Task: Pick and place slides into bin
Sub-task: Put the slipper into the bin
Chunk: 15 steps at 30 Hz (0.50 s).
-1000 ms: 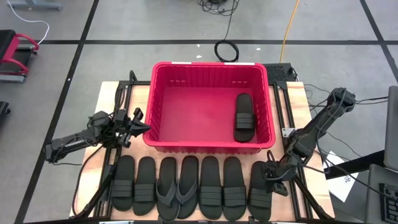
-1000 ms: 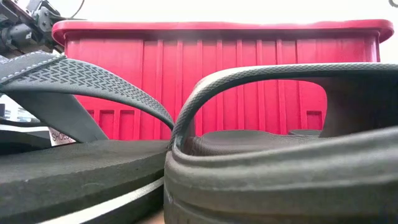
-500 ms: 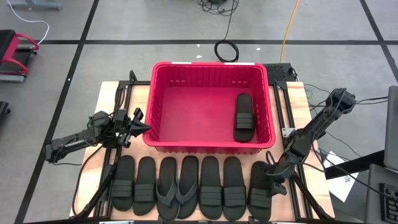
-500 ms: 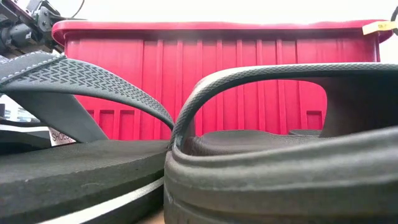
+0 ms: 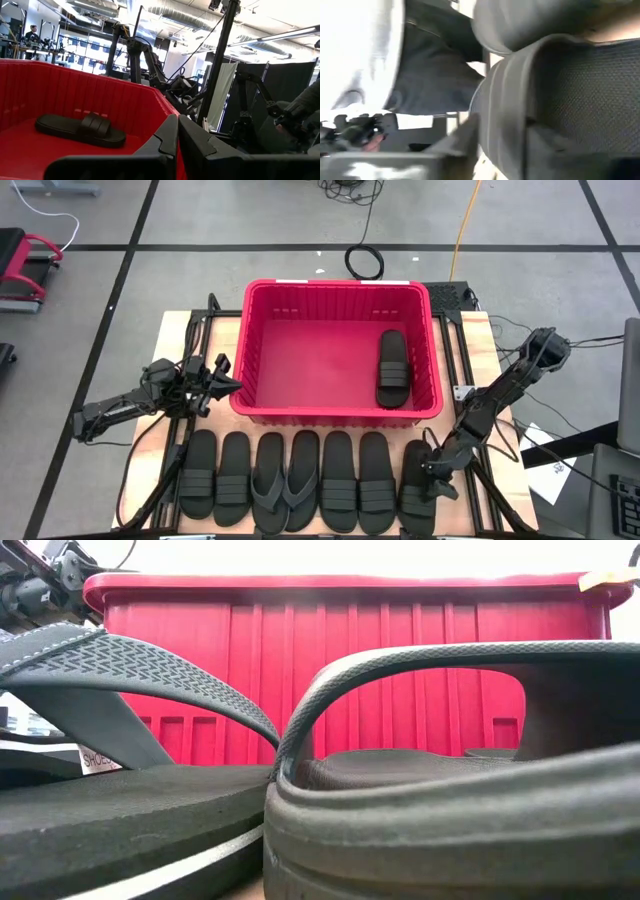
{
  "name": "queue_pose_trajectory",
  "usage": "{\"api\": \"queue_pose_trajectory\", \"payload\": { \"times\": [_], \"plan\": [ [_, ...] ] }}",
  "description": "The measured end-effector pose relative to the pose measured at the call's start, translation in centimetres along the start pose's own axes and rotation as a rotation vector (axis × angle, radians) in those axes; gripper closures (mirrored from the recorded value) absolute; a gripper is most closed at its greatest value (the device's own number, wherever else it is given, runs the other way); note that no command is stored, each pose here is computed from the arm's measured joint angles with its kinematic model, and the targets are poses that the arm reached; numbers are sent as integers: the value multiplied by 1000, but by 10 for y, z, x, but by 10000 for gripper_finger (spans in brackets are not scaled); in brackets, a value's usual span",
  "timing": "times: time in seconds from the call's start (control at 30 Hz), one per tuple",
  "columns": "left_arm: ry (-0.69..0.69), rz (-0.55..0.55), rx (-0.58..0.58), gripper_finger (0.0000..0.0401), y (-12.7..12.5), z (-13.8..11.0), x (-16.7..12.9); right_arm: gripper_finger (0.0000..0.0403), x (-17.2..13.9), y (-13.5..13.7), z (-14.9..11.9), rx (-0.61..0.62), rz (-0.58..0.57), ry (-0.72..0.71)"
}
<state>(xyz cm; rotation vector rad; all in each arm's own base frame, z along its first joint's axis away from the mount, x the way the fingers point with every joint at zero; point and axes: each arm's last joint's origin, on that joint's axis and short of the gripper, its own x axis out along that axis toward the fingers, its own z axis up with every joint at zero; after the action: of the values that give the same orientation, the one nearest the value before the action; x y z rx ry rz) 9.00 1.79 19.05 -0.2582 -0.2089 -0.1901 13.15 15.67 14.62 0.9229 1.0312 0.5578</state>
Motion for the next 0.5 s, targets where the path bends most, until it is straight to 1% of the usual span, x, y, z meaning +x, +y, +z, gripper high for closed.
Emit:
{"api": "queue_pose_trajectory", "payload": {
  "times": [0.03,0.07,0.1,0.17,0.27,0.3,0.4,0.5],
  "plan": [
    [0,0,0,382,0,0,0,358,0,3,1,-6,29,-9],
    [0,0,0,382,0,0,0,379,-1,7,2,-18,66,-22],
    [0,0,1,382,0,0,0,388,-2,11,3,-30,103,-35],
    [0,0,4,382,0,0,0,387,-4,17,5,-24,147,-52],
    [0,0,5,382,0,0,0,392,-6,24,7,-8,167,-54],
    [0,0,5,382,0,0,0,395,-7,29,9,-11,191,-48],
    [0,0,-2,382,0,0,0,396,-10,53,15,-20,286,-36],
    [0,0,-8,382,0,0,0,396,-13,80,24,-50,348,-45]
  ]
}}
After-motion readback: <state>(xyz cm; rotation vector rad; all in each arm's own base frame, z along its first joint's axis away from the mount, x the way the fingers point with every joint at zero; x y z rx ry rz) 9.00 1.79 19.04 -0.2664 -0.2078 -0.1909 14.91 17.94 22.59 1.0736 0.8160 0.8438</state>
